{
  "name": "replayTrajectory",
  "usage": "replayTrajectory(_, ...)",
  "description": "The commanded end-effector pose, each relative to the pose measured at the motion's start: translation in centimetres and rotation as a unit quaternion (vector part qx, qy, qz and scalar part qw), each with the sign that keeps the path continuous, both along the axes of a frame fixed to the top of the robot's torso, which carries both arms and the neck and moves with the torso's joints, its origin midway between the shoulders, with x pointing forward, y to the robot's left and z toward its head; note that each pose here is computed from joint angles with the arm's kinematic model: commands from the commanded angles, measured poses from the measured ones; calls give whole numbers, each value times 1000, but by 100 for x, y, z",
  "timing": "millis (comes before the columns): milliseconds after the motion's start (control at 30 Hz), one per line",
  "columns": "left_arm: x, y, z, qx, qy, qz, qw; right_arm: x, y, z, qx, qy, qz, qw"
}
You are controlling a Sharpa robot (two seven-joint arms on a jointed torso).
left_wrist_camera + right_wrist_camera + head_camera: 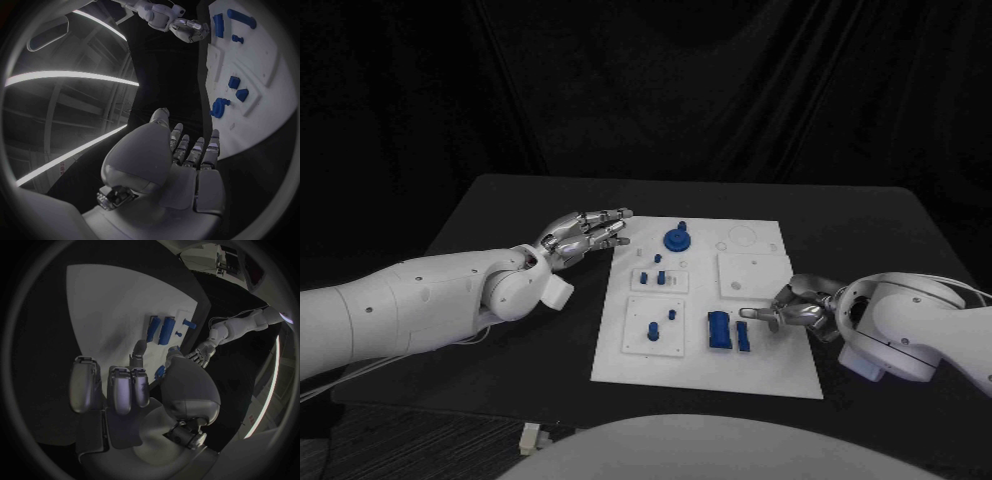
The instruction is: Assemble the parts on the task board
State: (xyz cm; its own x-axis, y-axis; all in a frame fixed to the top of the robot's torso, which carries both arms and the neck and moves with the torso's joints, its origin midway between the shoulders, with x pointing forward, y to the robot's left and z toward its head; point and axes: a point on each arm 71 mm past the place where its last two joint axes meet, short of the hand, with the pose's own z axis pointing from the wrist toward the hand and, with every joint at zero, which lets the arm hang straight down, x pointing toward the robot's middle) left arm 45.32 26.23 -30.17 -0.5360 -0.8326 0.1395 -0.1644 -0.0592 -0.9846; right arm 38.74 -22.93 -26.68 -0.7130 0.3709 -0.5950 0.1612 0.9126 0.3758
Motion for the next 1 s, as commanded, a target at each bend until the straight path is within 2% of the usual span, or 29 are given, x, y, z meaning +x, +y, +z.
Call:
replayTrajectory(33,-5,-19,14,-9,-6,1,1000,37,-22,147,29,-49,-15,998)
replayTrajectory(200,-5,-31,25,-13,-12,1,1000,55,-59,335,82,-117,-22,989)
replayTrajectory(300,-6,-31,32,-16,-16,2,1000,60,-54,409,104,-163,-10,981)
replayTrajectory(400,-7,-31,37,-17,-19,3,1000,26,-47,423,109,-218,19,970)
replayTrajectory(533,-9,-27,42,-19,-21,4,1000,-25,-30,392,102,-266,55,957)
replayTrajectory(767,-7,-21,46,-20,-24,6,999,-126,14,284,67,-313,119,940)
replayTrajectory(1000,-4,-30,44,-21,-24,3,999,-220,78,165,44,-318,154,935)
